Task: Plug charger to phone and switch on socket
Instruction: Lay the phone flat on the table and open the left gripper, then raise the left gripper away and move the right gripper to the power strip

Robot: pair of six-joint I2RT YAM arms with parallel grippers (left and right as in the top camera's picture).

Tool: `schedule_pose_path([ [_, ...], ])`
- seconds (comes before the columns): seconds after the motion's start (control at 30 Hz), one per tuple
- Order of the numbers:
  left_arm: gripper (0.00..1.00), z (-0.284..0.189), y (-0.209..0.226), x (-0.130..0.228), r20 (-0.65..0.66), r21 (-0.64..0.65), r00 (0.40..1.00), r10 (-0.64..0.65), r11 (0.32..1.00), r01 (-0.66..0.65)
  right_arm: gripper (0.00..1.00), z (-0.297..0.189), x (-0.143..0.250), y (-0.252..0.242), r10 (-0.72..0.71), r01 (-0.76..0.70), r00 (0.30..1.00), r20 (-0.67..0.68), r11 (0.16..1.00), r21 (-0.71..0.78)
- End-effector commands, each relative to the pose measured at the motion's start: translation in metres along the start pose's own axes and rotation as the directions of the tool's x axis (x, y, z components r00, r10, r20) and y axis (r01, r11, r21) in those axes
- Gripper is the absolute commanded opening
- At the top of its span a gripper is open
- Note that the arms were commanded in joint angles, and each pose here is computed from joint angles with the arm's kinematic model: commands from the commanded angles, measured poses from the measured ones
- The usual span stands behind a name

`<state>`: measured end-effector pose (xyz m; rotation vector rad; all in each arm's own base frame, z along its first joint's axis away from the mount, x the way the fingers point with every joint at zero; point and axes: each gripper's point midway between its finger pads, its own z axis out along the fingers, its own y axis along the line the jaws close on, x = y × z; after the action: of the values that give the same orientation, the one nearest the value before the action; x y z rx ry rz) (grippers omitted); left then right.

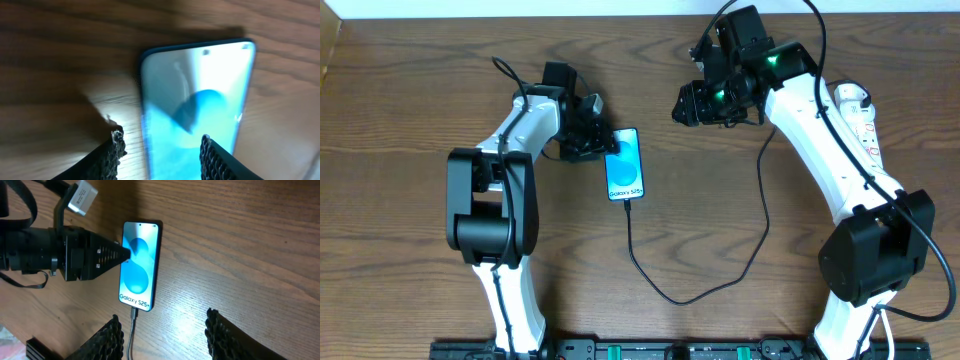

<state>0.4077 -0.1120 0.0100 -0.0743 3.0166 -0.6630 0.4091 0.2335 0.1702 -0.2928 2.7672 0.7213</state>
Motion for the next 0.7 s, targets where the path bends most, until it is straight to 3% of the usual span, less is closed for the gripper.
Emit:
schedule_pose_path([
  [0.0, 0.53, -0.015, 0.025, -0.007, 0.048, -0.156, 0.999, 0.004, 0.988, 0.004, 0.53, 0.000, -0.002, -0.002, -0.020, 0.020, 1.000, 0.004, 1.000, 0.009],
  [0.33, 0.54, -0.125, -0.009, -0.017, 0.284, -0.141, 0.956, 0.069, 0.990, -0.030, 0.42, -0.016, -0.011, -0.026, 0.031, -0.032, 0.999, 0.038, 0.999, 0.026],
  [0.53, 0.54, -0.204, -0.039, -0.005, 0.458, -0.127, 0.880, 0.125, 0.989, -0.074, 0.40, -0.061, -0.026, -0.061, 0.074, -0.082, 0.988, 0.135, 0.995, 0.052],
  [0.67, 0.54, -0.244, -0.055, 0.005, 0.547, -0.125, 0.821, 0.160, 0.986, -0.108, 0.29, -0.105, -0.034, -0.098, 0.142, -0.164, 0.962, 0.233, 0.984, 0.076],
])
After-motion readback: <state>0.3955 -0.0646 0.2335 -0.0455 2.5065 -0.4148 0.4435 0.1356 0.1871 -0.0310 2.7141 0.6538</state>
